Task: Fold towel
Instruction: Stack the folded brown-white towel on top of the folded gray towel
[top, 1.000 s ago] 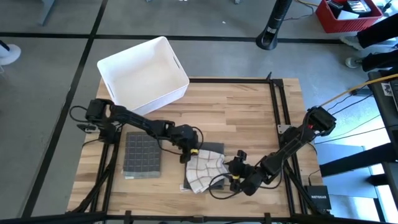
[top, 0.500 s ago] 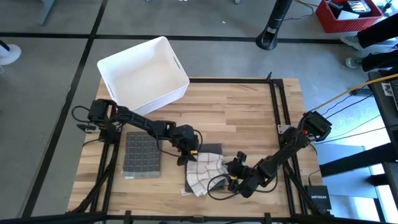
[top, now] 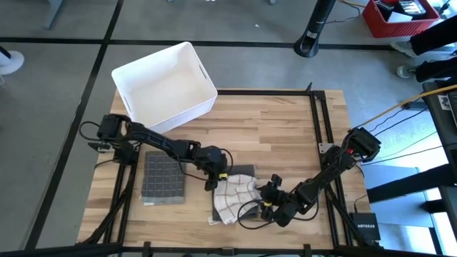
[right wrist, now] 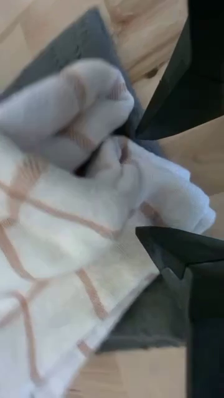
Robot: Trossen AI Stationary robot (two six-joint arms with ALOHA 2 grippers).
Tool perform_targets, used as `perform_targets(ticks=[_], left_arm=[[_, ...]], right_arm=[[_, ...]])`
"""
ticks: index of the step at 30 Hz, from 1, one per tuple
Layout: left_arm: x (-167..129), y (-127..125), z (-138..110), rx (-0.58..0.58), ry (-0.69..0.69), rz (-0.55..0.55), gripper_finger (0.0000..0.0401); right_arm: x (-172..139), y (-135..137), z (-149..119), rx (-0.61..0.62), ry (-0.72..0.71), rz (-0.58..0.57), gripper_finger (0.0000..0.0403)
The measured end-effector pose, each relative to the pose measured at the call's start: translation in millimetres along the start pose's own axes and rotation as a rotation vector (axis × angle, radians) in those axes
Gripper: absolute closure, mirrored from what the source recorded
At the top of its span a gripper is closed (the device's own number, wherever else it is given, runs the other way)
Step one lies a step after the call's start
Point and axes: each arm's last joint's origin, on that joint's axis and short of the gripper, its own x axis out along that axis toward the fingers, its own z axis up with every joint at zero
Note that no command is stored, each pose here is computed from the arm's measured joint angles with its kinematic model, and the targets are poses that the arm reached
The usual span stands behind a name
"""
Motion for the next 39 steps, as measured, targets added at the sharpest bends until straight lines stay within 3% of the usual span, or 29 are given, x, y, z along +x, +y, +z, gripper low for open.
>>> perform_targets(ticks=[9, 12, 21, 28, 34, 39], left_arm=[[-39, -15, 9, 0.014, -0.106, 0.385, 0.0396], [-37, -14, 7, 0.022, -0.097, 0.442, 0.0394], [-12, -1, -4, 0.028, -0.040, 0.467, 0.0365], [-23, 4, 1, 0.053, 0.032, 0.490, 0.0286], [-55, -31, 33, 0.039, -0.095, 0.382, 0.0249], [-39, -70, 26, 0.110, -0.186, 0.199, 0.0246]], right_arm=[[0, 2, 1, 0.019, 0.007, 0.030, 0.0162], [0, 2, 1, 0.019, 0.007, 0.031, 0.0162], [0, 3, 2, 0.031, -0.001, 0.041, 0.0162], [0, 4, 2, 0.032, 0.002, 0.046, 0.0162], [-3, 4, 3, 0.017, 0.040, 0.083, 0.0162], [-20, 2, 15, 0.029, 0.069, 0.160, 0.0162]])
